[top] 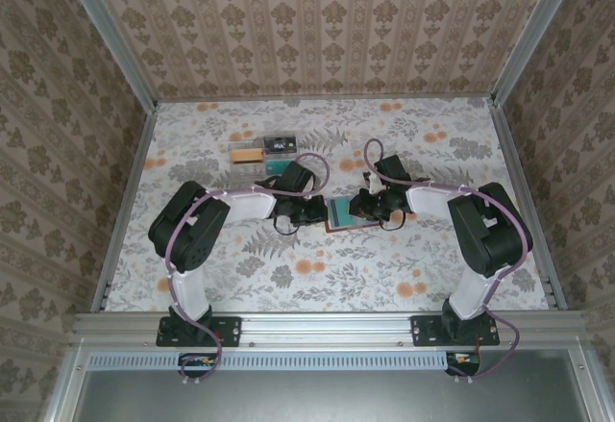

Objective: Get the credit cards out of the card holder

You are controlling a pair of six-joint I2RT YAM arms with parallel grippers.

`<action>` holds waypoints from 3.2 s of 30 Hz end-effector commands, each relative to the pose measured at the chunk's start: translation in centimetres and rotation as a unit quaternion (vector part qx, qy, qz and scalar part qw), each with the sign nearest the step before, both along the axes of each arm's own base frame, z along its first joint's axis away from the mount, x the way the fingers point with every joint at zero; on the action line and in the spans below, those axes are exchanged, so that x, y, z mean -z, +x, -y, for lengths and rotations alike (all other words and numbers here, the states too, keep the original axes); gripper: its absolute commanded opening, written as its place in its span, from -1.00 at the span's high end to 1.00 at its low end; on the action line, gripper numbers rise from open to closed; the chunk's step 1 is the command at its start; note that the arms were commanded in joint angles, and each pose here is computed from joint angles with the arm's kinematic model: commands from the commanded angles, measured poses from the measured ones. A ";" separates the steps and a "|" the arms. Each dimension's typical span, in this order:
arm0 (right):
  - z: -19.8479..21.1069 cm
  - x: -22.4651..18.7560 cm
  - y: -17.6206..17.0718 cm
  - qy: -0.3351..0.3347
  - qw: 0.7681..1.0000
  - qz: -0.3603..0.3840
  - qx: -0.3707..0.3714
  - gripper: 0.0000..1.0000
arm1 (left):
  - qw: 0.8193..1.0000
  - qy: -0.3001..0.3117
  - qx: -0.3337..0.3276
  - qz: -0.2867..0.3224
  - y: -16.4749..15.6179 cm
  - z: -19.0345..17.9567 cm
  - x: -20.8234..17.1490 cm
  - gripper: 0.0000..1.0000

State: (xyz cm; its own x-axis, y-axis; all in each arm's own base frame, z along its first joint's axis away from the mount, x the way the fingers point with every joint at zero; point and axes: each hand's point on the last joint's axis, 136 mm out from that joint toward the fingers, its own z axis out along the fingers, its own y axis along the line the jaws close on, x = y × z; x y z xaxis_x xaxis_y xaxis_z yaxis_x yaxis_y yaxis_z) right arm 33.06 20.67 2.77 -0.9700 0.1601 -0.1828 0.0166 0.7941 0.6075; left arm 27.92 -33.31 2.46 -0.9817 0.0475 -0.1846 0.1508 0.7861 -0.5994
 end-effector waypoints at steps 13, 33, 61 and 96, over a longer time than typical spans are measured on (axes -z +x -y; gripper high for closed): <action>-0.7 0.1 0.1 0.013 1.000 -0.007 -0.005 0.63 | 1.000 0.006 0.014 -0.018 -0.8 0.6 1.4 0.81; -0.1 -0.4 -0.1 -0.012 1.000 0.002 -0.002 1.00 | 1.000 0.021 0.010 -0.005 -0.7 -0.2 0.5 0.82; 0.3 -0.4 -0.3 -0.017 1.000 0.004 0.001 0.83 | 1.000 -0.013 0.025 0.009 0.2 1.9 -1.0 0.79; 1.6 0.8 -0.4 -0.053 0.999 -0.003 0.007 0.50 | 0.994 0.095 0.024 -0.053 -1.4 -0.3 3.4 0.85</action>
